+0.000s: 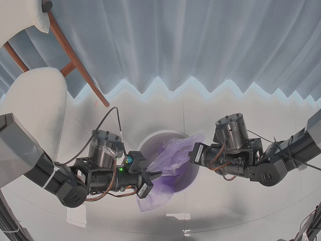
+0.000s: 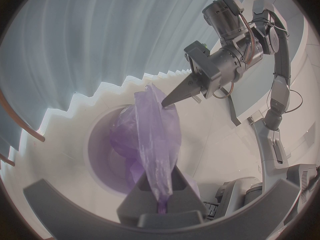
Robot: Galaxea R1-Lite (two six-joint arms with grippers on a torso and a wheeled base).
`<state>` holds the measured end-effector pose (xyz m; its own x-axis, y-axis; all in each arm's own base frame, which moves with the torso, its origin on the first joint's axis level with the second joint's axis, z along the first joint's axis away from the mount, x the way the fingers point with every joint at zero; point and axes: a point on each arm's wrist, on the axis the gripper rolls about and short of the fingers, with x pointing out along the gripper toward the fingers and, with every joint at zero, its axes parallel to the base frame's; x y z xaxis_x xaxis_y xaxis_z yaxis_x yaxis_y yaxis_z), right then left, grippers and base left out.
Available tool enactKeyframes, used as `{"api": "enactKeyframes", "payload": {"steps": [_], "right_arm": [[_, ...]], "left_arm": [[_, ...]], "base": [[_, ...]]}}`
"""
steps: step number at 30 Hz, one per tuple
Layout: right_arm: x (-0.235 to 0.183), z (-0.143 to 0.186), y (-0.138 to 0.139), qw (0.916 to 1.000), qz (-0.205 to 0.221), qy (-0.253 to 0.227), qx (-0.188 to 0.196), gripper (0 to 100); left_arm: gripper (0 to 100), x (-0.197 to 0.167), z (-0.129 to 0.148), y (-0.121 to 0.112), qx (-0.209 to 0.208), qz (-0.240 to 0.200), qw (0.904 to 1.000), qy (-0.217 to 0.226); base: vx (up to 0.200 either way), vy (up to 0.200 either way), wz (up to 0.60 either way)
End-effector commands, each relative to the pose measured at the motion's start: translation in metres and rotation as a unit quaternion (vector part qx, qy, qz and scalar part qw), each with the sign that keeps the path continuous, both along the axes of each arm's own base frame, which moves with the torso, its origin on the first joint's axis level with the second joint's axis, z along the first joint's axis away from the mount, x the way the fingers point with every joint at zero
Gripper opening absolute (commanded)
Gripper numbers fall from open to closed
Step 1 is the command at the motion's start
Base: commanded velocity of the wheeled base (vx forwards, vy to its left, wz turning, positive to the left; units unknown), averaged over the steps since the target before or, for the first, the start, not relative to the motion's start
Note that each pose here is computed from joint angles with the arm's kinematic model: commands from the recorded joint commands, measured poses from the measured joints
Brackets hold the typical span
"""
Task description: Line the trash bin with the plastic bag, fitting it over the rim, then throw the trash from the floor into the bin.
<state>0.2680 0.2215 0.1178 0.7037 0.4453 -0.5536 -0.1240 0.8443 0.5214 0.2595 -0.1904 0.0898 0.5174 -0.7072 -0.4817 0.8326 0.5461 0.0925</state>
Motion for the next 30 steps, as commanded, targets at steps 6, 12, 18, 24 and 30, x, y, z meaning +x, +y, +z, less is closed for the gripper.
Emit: {"api": "enactKeyframes", "payload": {"steps": [6, 12, 18, 24, 30], "right_arm": [[0.0, 0.008, -0.004, 0.9997, 0.01, -0.023, -0.007, 0], [-0.003, 0.016, -0.013, 0.999, 0.014, -0.038, -0.016, 0], [-0.012, 0.014, -0.021, 0.9984, 0.032, -0.044, -0.018, 0], [-0.019, -0.002, -0.032, 0.995, 0.054, -0.078, -0.033, 0], [-0.02, 0.0, -0.032, 0.9943, 0.056, -0.085, -0.03, 0]], "left_arm": [[100, -0.002, -0.001, 0.001, -0.003, -0.002, 1.0, 0.001], [100, -0.01, 0.017, 0.009, -0.035, 0.017, 0.9992, 0.005], [100, -0.007, 0.034, 0.028, -0.058, 0.053, 0.9969, -0.006], [100, 0.001, 0.033, 0.043, -0.058, 0.078, 0.9952, -0.006], [100, 0.004, 0.025, 0.044, -0.049, 0.086, 0.9951, 0.003]], "base": [[0.0, 0.0, 0.0], [0.0, 0.0, 0.0], [0.0, 0.0, 0.0], [0.0, 0.0, 0.0], [0.0, 0.0, 0.0]]}}
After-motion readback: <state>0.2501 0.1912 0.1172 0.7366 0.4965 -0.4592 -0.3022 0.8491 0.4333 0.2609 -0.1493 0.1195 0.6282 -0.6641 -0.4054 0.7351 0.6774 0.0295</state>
